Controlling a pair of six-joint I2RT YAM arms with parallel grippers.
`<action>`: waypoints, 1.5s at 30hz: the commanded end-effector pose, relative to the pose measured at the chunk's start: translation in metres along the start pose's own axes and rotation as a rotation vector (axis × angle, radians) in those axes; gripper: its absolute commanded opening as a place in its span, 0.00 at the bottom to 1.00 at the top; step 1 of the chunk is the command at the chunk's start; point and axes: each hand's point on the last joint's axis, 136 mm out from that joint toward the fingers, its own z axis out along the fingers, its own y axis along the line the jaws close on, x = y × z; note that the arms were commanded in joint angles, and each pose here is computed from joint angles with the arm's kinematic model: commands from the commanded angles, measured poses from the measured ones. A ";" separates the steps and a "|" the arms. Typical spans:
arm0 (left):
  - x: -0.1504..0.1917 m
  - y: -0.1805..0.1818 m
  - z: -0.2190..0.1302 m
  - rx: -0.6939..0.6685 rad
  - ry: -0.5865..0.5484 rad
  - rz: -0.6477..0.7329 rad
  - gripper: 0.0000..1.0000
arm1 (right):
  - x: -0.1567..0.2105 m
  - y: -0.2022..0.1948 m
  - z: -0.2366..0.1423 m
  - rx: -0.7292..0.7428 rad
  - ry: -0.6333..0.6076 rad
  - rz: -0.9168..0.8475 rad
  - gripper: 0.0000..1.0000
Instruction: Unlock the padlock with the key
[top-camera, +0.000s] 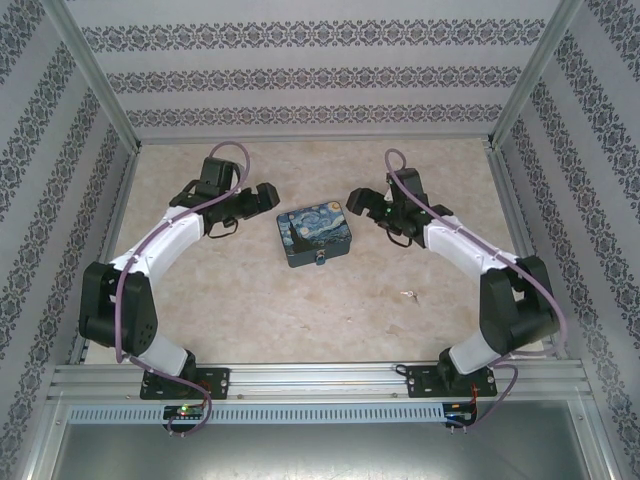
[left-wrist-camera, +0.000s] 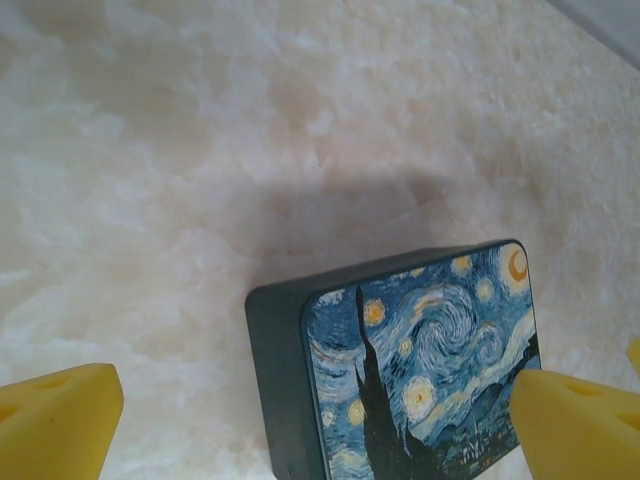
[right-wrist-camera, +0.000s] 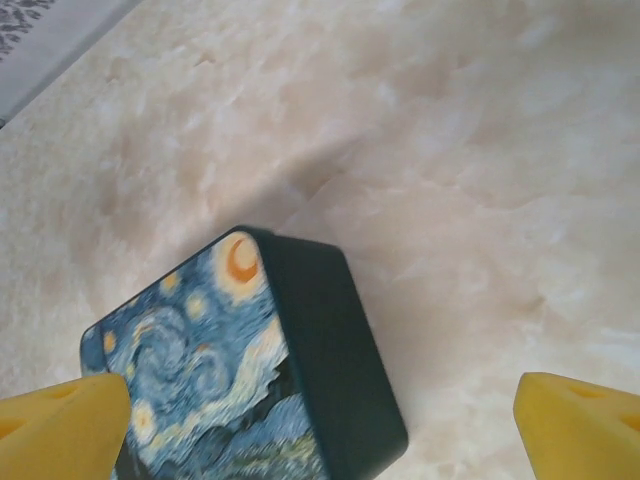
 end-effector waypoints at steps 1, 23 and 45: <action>0.009 -0.005 0.012 0.062 0.027 -0.045 1.00 | 0.002 0.019 0.013 -0.088 0.066 0.005 0.98; 0.044 -0.044 0.079 0.120 0.163 -0.020 1.00 | 0.065 0.041 0.033 -0.194 0.169 0.051 0.98; 0.046 -0.065 0.101 0.149 0.200 -0.008 1.00 | 0.061 0.002 0.018 -0.083 0.097 0.053 0.98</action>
